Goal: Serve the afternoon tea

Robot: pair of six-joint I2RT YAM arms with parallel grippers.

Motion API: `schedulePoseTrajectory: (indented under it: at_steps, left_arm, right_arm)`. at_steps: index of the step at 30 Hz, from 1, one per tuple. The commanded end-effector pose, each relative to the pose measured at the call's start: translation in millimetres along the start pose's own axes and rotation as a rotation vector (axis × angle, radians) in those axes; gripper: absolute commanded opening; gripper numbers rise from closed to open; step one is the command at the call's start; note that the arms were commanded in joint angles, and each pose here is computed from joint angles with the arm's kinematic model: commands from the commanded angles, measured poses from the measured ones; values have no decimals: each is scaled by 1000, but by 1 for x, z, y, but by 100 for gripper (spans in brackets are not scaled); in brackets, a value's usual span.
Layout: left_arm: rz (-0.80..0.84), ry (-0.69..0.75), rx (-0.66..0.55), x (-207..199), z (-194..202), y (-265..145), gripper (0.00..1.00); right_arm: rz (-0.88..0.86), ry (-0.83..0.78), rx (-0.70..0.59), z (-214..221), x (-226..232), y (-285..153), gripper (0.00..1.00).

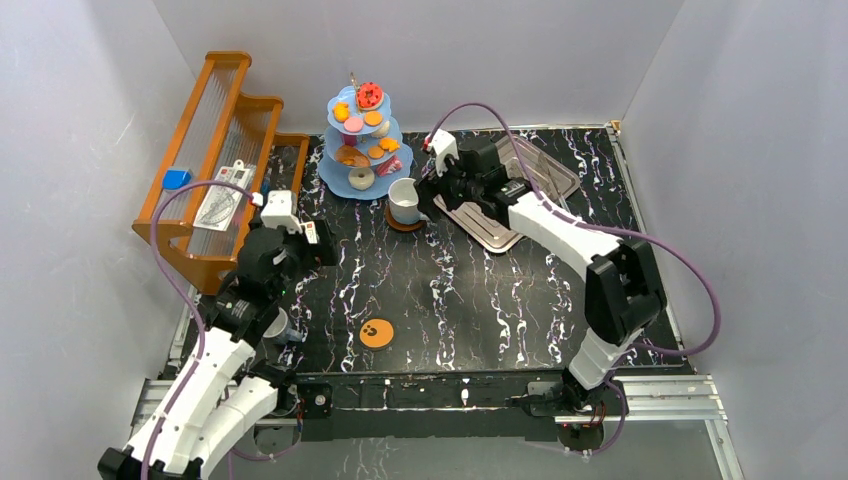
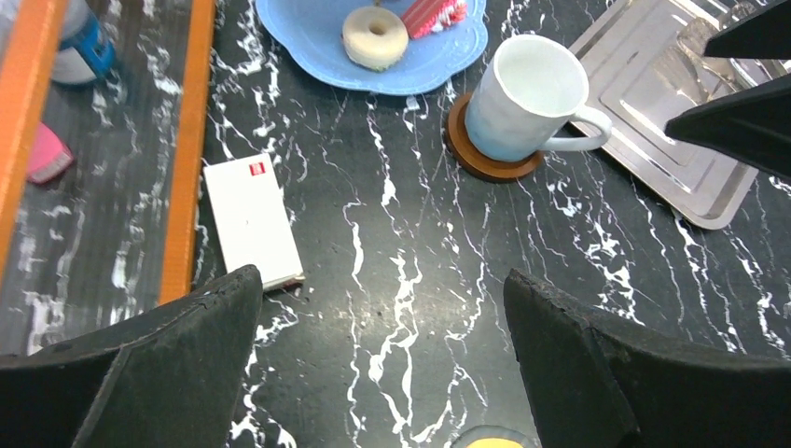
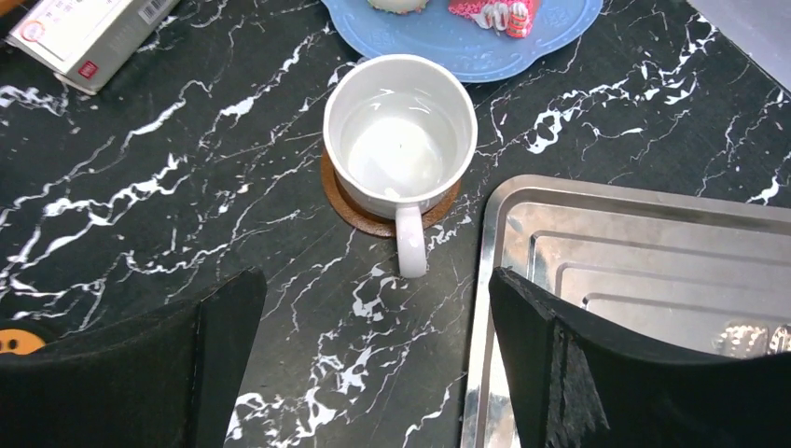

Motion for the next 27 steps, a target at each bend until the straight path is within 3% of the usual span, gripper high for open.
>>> schedulePoseTrajectory:
  at_steps: [1,8,12,17,21,27]
  left_arm:
    - [70,-90,17,-16,-24,-1,99]
    - [205,-188,409,-49,-2,-12,95]
    - [245,-275,480,-62,6,-18,95]
    - [174,-323,543,-59,26,-24,95]
    - [142,-303,661,-65,56,-27,96]
    - [82,-232,732,-79,85,-26,96]
  right_arm:
    - [-2,102,-2,-7,10,-25,99]
    - [65,166,4,-3,10,-56,99]
    - [91,238,-2,-4,13,-71,99]
    - [73,279,-39,-7,21,-87,99]
    - [162,261,-98,-7,10,-104,99]
    - [236,219,-182,-16,1,-128,99]
Point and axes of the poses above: each gripper's point midway between its finger pads, its own y axis out along the fingers, its own x axis along the line the jaws close on, z = x × y, the point moved 2 cm from there along -y, back along the fingers, and after that the axes turned 10 degrees about y, right-handed, at the moved point
